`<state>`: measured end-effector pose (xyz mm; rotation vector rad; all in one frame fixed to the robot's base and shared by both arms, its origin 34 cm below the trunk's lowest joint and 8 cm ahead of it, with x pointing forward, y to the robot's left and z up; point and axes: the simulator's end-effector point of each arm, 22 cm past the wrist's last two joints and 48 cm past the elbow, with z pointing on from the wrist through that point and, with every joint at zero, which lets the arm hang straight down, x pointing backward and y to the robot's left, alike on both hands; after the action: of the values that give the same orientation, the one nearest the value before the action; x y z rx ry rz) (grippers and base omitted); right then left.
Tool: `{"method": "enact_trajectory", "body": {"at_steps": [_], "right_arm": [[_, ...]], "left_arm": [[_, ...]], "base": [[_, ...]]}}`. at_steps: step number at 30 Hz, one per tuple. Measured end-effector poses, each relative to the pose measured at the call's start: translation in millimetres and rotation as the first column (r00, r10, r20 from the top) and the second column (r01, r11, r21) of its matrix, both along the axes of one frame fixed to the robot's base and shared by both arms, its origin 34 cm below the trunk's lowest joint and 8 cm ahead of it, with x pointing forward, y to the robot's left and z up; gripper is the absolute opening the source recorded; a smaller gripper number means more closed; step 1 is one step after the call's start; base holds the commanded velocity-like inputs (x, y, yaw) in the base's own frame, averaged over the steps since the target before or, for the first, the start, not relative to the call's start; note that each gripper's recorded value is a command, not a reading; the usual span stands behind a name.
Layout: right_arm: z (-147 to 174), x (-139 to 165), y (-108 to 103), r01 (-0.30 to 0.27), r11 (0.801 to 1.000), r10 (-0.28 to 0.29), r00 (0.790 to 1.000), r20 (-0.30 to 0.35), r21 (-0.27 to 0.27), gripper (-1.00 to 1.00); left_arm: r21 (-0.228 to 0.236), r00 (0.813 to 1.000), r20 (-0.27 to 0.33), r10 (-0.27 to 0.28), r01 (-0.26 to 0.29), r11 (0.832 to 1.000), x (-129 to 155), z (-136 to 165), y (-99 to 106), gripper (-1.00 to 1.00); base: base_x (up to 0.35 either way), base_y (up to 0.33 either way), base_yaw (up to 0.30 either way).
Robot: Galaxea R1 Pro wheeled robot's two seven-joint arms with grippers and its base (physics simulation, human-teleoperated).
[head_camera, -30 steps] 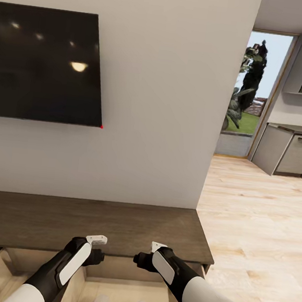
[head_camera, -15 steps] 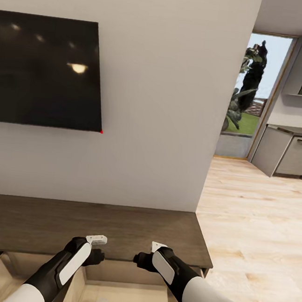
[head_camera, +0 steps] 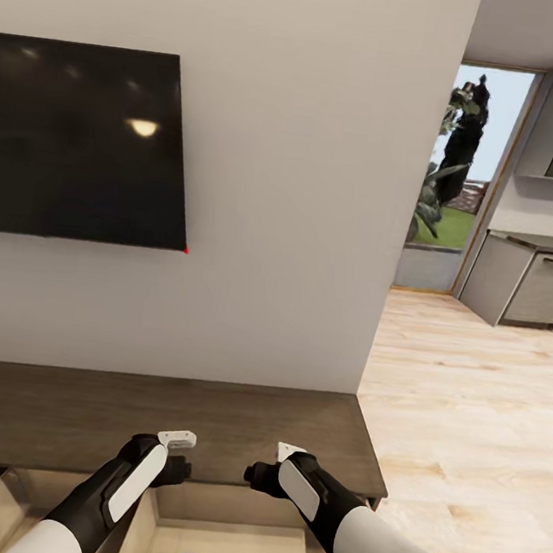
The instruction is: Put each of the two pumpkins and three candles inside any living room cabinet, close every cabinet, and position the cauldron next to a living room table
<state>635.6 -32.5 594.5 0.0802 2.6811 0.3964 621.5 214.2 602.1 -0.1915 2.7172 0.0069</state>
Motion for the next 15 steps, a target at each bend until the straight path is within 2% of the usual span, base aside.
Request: {"method": "enact_trajectory", "body": {"at_steps": [15], "right_arm": [[27.8,3.1,-0.5,0.001,1.0,-0.001,1.0,0.001,0.0,1.0]], "left_arm": [[0.0,1.0,0.0,0.001,-0.001,1.0,2.8,27.8,0.4,1.0]], "base": [[0.0,0.0,0.0]]}}
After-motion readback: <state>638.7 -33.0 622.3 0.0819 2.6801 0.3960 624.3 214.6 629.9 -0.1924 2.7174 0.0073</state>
